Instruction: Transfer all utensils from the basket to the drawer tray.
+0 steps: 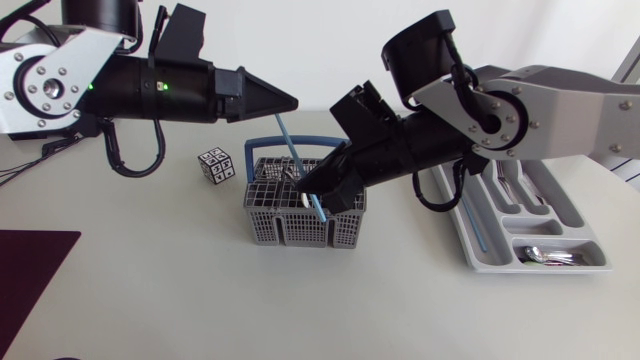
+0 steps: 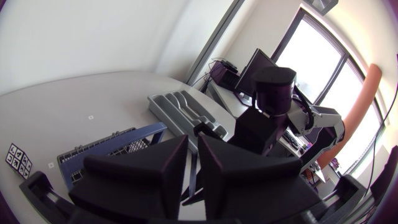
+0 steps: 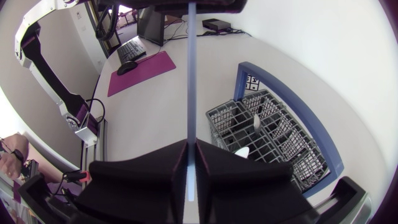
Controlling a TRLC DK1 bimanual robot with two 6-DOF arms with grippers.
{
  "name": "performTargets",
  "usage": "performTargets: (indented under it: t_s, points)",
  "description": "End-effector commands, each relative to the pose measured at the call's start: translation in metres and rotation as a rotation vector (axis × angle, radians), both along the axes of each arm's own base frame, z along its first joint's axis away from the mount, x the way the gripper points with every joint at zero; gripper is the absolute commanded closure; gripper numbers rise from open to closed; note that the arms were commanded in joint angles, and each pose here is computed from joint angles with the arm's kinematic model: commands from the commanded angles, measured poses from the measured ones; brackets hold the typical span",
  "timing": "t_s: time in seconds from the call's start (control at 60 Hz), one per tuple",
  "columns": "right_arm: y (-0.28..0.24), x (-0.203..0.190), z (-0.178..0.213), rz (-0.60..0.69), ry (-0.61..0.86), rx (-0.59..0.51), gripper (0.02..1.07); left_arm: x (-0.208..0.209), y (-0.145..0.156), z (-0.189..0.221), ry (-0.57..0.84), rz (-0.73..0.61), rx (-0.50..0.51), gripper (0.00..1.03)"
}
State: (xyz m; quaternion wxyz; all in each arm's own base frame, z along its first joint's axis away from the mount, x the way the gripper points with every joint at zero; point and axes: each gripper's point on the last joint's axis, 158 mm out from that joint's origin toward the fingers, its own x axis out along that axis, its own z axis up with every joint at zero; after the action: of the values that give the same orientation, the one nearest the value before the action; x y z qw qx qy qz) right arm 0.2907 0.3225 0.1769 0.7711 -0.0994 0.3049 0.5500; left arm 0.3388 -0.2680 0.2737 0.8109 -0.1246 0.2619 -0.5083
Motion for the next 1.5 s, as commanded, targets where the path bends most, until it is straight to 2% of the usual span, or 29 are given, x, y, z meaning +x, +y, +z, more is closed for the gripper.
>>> performTargets:
  t_s: [0.0, 0.017, 0.117, 0.283, 0.35, 0.45, 0.633, 0.8, 0.95, 1.067, 1.133, 1.217, 1.233, 1.317, 1.4, 1.483]
  points:
    - [0.001, -0.008, -0.009, 0.018, 0.016, -0.022, 1.02, 0.008, 0.001, 0.022, -0.018, 0.007, -0.032, 0.49]
    - [0.000, -0.009, -0.011, 0.021, 0.017, -0.028, 1.02, 0.010, 0.003, 0.027, -0.028, 0.011, -0.037, 0.43]
    - [-0.009, -0.013, -0.018, 0.014, 0.026, -0.049, 1.02, 0.020, 0.009, 0.051, -0.071, 0.035, -0.055, 0.33]
    - [-0.047, -0.012, -0.023, -0.045, 0.029, -0.070, 1.02, 0.043, 0.035, 0.092, -0.126, 0.115, -0.095, 0.33]
    - [-0.082, -0.002, -0.017, -0.126, 0.034, -0.056, 1.02, 0.051, 0.046, 0.092, -0.123, 0.145, -0.090, 0.34]
    - [-0.126, 0.013, -0.013, -0.229, 0.047, -0.039, 1.02, 0.053, 0.047, 0.077, -0.099, 0.146, -0.055, 0.34]
    - [-0.220, 0.048, -0.027, -0.468, 0.068, -0.060, 1.02, 0.050, 0.045, 0.028, -0.071, 0.148, 0.104, 0.35]
    - [-0.291, 0.068, -0.072, -0.652, 0.146, -0.130, 1.02, 0.044, 0.041, -0.022, -0.061, 0.148, 0.290, 0.40]
    - [-0.324, 0.073, -0.113, -0.747, 0.214, -0.210, 1.01, 0.030, 0.025, -0.069, -0.052, 0.146, 0.486, 0.46]
    - [-0.339, 0.073, -0.141, -0.793, 0.272, -0.259, 1.01, 0.018, 0.014, -0.091, -0.048, 0.141, 0.601, 0.49]
    - [-0.348, 0.074, -0.151, -0.825, 0.293, -0.279, 1.01, 0.013, 0.009, -0.102, -0.034, 0.129, 0.643, 0.49]
    - [-0.358, 0.074, -0.161, -0.851, 0.318, -0.308, 1.00, 0.009, 0.003, -0.113, -0.025, 0.121, 0.694, 0.54]
    - [-0.360, 0.073, -0.163, -0.855, 0.321, -0.312, 1.00, 0.009, 0.002, -0.114, -0.024, 0.122, 0.696, 0.54]
    - [-0.367, 0.071, -0.173, -0.872, 0.336, -0.350, 0.82, 0.011, 0.003, -0.117, -0.018, 0.137, 0.722, 0.54]
    - [-0.369, 0.067, -0.180, -0.876, 0.352, -0.370, 0.55, 0.011, 0.006, -0.123, -0.014, 0.150, 0.754, 0.54]
    - [-0.369, 0.067, -0.177, -0.878, 0.349, -0.372, 0.44, 0.009, 0.006, -0.126, -0.012, 0.148, 0.766, 0.54]
